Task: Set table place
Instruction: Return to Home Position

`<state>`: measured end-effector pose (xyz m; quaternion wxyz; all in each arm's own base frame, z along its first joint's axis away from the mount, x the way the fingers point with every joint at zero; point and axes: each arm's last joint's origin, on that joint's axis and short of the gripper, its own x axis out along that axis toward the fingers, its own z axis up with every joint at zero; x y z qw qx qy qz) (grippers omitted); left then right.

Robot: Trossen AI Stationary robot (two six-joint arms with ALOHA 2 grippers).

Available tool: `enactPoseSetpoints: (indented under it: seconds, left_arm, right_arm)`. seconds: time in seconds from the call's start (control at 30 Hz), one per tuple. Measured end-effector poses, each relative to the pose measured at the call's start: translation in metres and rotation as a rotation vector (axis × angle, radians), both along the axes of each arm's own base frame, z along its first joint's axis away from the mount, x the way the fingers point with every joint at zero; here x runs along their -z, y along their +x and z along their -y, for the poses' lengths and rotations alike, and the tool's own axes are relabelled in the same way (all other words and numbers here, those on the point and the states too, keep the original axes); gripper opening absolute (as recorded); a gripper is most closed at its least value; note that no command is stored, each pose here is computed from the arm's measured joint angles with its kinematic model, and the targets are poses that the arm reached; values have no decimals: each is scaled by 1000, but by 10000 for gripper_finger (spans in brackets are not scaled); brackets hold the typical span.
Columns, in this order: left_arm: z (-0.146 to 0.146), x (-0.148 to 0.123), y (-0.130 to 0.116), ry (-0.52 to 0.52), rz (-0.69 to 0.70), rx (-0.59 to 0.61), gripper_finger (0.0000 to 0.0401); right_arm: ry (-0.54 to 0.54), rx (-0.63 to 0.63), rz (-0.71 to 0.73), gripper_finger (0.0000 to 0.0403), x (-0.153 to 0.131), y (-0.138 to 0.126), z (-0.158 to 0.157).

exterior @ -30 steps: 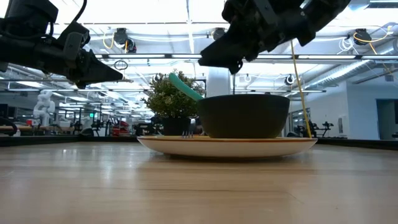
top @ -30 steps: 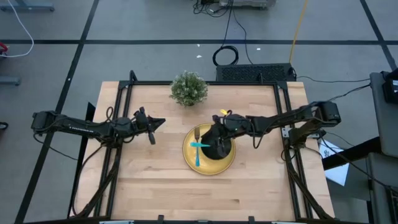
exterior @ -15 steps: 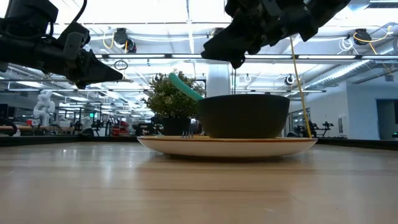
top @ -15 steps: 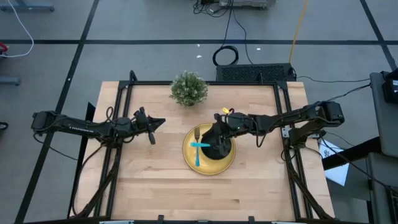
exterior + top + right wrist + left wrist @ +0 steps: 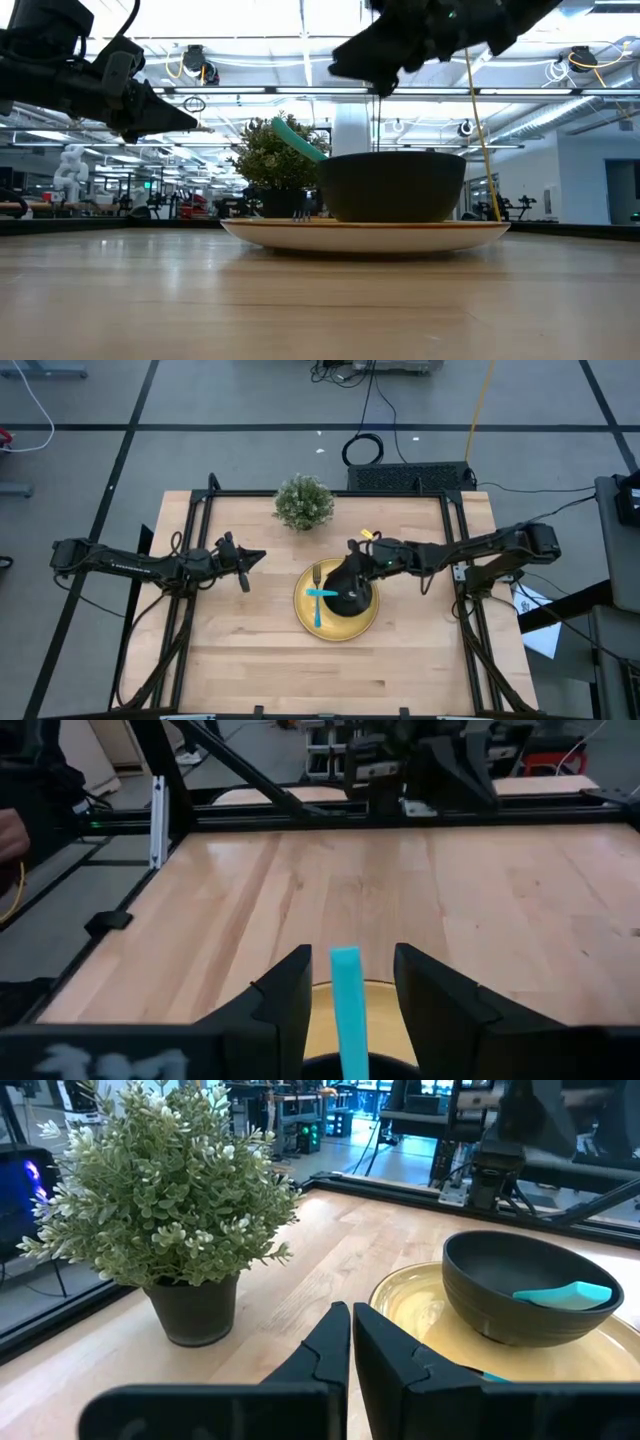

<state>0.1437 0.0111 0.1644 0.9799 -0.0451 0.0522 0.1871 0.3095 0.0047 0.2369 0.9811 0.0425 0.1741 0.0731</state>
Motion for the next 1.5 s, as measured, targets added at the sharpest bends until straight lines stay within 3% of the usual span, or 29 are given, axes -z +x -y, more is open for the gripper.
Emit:
enactPoseSetpoints:
  seconds: [0.4,0.6,0.83,1.03,1.2,1.5]
  left_arm:
    - [0,1,0,0,-15,0,24]
    - [0,2,0,-3,-22,0,24]
    - [0,2,0,2,-25,1,24]
    - [0,2,0,96,-61,15,24]
    - [0,2,0,104,-62,16,24]
    - [0,-5,1,106,14,12,24]
  right_arm:
    - [-45,16,106,134,-52,-42,6]
    - [-112,135,108,134,-71,-72,18]
    - [-128,163,100,134,-81,-96,22]
    - [-137,160,111,134,-88,-111,21]
    - [-139,160,118,134,-94,-127,19]
    - [-130,167,151,134,-104,-164,16]
